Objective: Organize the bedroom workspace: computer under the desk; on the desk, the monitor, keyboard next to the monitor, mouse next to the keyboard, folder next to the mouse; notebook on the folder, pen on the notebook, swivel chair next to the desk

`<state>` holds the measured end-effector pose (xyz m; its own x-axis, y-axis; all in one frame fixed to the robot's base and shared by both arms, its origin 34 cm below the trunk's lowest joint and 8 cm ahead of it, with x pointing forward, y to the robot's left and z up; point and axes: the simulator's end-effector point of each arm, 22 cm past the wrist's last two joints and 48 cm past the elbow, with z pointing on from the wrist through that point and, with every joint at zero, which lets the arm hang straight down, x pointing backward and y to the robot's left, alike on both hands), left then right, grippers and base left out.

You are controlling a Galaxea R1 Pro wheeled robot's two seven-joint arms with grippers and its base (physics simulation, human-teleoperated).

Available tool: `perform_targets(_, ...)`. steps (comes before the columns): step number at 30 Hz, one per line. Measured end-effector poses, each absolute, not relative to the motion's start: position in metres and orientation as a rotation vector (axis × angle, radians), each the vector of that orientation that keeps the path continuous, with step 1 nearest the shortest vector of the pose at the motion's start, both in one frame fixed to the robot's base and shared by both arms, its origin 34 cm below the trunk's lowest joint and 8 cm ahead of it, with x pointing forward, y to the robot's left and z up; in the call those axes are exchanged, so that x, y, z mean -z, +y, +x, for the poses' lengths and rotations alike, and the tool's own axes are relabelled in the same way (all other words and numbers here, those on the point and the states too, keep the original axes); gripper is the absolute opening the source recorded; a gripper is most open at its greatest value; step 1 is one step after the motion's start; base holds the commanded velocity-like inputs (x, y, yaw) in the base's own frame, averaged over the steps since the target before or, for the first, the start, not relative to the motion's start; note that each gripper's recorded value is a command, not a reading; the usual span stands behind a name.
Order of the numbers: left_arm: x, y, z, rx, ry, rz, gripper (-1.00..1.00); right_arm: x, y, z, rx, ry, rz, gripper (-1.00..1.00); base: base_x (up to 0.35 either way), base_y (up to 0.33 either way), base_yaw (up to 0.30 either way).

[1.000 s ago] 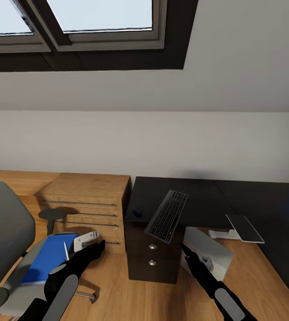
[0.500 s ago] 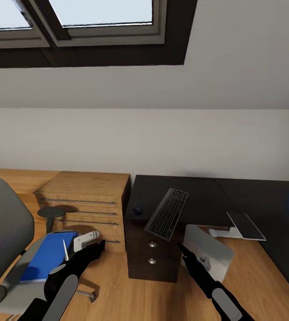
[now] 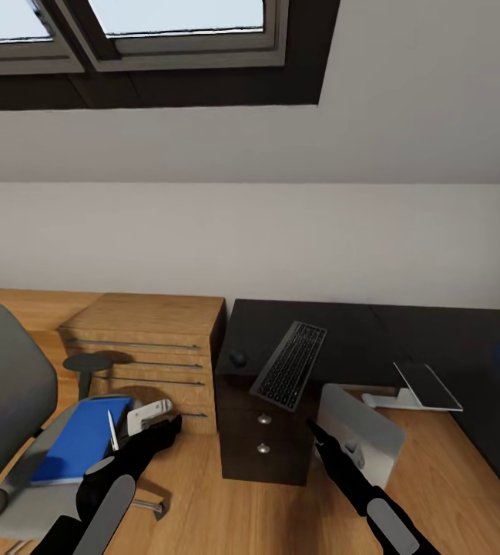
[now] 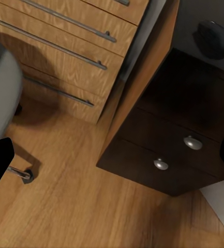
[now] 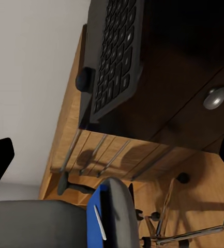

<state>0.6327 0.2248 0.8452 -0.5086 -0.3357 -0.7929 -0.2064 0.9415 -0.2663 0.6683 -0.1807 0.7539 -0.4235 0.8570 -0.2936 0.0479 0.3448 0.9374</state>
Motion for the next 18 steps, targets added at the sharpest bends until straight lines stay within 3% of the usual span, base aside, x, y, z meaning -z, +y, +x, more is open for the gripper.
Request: perform_targets(18, -0.815, 0.226, 0.632, 0.166, 2.12, -0.384, 1.0, -0.722, -0.18, 0.667, -1.173, 1.753, 0.807, 1.0, 0.0, 0.0, 0.0)
